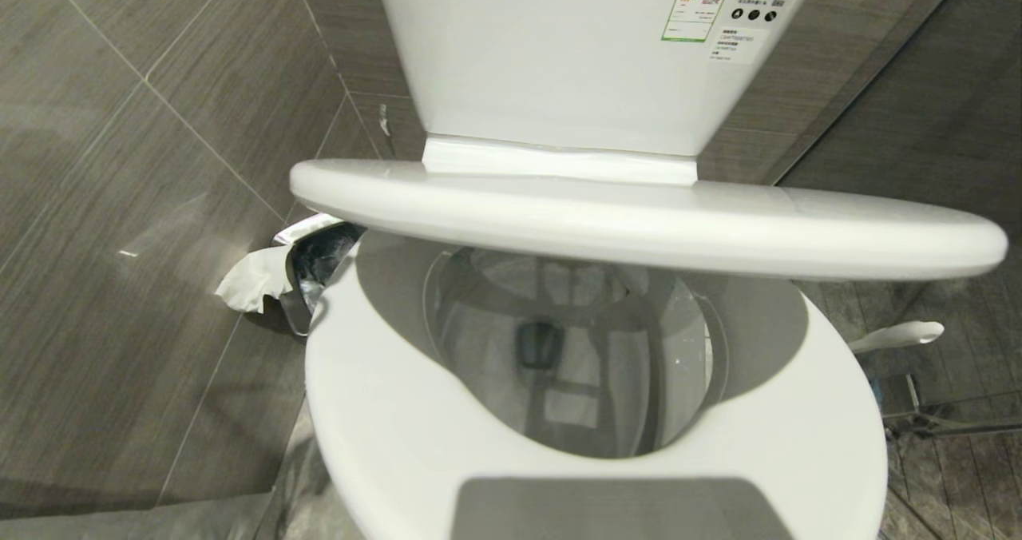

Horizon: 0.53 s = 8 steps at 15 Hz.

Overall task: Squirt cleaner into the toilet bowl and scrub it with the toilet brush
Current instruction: Close the toilet lid

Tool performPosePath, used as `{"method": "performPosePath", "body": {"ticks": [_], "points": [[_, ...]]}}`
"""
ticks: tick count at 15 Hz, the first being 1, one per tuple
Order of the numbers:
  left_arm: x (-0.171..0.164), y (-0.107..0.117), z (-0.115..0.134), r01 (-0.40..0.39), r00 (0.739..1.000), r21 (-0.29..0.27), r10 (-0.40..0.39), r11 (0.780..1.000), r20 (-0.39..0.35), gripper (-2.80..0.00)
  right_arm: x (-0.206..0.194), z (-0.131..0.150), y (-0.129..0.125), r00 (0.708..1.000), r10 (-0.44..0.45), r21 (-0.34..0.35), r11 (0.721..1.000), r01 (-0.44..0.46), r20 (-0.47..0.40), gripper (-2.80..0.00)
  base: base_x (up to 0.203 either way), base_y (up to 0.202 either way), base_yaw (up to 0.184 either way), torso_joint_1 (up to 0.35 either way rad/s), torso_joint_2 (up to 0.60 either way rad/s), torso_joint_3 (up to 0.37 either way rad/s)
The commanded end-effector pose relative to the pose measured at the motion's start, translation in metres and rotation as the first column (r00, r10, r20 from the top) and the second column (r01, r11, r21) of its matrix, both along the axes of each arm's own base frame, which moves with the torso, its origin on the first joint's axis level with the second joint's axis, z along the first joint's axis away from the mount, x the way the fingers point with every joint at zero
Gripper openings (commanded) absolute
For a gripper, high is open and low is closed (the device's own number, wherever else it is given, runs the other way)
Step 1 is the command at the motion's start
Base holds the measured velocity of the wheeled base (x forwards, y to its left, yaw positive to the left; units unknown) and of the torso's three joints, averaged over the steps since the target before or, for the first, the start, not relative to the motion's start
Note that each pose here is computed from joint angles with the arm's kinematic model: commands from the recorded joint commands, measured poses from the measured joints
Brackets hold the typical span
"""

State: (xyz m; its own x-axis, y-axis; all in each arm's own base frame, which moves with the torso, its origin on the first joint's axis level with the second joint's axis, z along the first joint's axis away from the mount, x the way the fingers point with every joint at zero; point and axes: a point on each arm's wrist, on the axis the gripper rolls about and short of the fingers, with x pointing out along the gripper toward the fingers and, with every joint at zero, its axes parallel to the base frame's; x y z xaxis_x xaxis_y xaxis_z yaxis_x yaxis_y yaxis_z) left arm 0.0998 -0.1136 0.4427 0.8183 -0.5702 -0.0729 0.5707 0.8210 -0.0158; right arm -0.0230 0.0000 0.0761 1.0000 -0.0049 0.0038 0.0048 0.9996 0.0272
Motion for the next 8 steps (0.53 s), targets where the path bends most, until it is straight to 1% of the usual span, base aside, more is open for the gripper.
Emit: {"method": "performPosePath", "body": {"ticks": [1, 2, 3, 4, 5, 8], "points": [[-0.002, 0.006, -0.001, -0.016, 1.0, 0.007, 0.016, 1.0, 0.002, -2.8, 0.0, 0.0, 0.0, 1.0, 0.0, 0.0, 1.0, 0.0, -0.001, -2.8, 0.0, 0.0, 0.0, 0.0, 0.0, 0.0], [-0.002, 0.007, -0.003, -0.043, 0.999, 0.031, 0.043, 0.999, -0.003, -2.8, 0.0, 0.0, 0.0, 1.0, 0.0, 0.0, 1.0, 0.0, -0.001, -2.8, 0.0, 0.0, 0.0, 0.0, 0.0, 0.0], [-0.002, 0.009, -0.008, -0.092, 0.995, 0.073, 0.094, 0.993, -0.02, -2.8, 0.0, 0.0, 0.0, 1.0, 0.0, 0.0, 1.0, 0.0, -0.001, -2.8, 0.0, 0.0, 0.0, 0.0, 0.0, 0.0], [-0.003, 0.012, -0.012, -0.163, 0.985, 0.121, 0.168, 0.979, -0.033, -2.8, 0.0, 0.0, 0.0, 1.0, 0.0, 0.0, 1.0, 0.0, -0.001, -2.8, 0.0, 0.0, 0.0, 0.0, 0.0, 0.0], [-0.008, 0.019, -0.014, -0.2, 0.978, 0.144, 0.207, 0.969, -0.037, -2.8, 0.0, 0.0, 0.0, 1.0, 0.0, 0.0, 1.0, 0.0, -0.001, -2.8, 0.0, 0.0, 0.0, 0.0, 0.0, 0.0], [-0.016, 0.03, -0.019, -0.207, 0.975, 0.153, 0.217, 0.966, -0.051, -2.8, 0.0, 0.0, 0.0, 1.0, 0.0, 0.0, 1.0, 0.0, -0.001, -2.8, 0.0, 0.0, 0.0, 0.0, 0.0, 0.0]]}}
